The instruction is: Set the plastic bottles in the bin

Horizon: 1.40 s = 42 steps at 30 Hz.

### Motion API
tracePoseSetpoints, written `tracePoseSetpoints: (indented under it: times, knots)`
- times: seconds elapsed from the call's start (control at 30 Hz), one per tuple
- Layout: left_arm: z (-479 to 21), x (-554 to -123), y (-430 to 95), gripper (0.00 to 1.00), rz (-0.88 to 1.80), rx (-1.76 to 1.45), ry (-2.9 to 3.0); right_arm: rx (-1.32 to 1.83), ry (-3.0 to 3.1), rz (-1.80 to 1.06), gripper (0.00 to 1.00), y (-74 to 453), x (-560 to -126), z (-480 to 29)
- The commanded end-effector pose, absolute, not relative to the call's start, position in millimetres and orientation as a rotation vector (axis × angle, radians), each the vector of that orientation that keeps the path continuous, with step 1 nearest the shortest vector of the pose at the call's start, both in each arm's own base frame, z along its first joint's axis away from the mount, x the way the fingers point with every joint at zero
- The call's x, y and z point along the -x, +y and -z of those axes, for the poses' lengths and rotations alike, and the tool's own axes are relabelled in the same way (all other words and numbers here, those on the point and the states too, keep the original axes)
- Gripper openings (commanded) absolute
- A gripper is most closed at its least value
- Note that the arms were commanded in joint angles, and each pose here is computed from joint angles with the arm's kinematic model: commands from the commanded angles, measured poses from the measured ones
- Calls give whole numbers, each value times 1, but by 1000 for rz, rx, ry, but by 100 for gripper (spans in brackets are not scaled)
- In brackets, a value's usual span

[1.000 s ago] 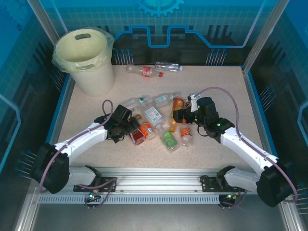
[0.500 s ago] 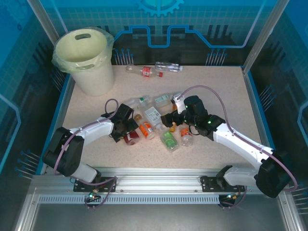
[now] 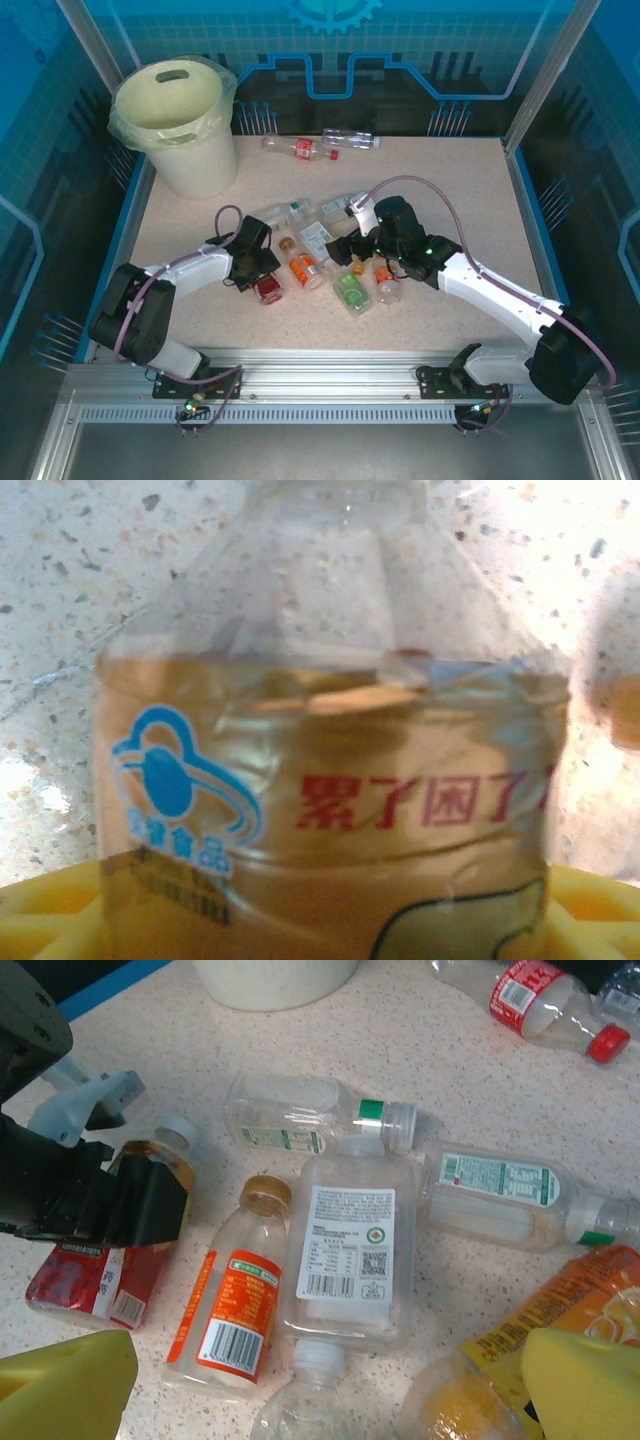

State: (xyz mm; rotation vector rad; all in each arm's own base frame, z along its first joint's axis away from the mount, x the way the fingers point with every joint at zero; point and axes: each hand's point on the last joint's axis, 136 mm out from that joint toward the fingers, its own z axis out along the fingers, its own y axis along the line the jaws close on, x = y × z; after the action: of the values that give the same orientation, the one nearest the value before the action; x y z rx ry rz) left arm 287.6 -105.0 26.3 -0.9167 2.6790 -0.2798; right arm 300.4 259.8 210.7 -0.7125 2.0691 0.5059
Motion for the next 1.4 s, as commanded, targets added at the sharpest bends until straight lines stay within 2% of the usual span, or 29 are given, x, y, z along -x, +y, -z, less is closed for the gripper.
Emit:
tracePoseSetpoints:
  times: [0.0, 0.1, 0.27, 0.47, 0.63, 0.93, 1.13, 1.37]
  knots:
    - [-39, -286, -105, 64, 325, 864, 2652, 724, 2018, -534, 100, 271, -301, -227]
    - [-55, -290, -102, 58, 334, 817, 2607, 716, 2000, -551, 100, 274, -302, -232]
    - [-90, -303, -104, 53, 405, 745, 2493, 666, 1977, -575, 100, 276, -302, -239]
    - [-148, -326, -107, 53, 502, 689, 2298, 609, 1940, -675, 100, 282, -291, -247]
    - [-202, -348, -108, 52, 504, 596, 2169, 521, 1904, -672, 100, 274, -296, -260]
    - [-306, -401, -101, 51, 456, 524, 1893, 464, 1913, -627, 100, 268, -305, -255]
    - [-361, -433, -77, 51, 418, 546, 1725, 473, 1878, -641, 100, 276, -311, -271]
    - [-428, -457, -16, 51, 340, 638, 1504, 478, 1864, -655, 100, 282, -314, -280]
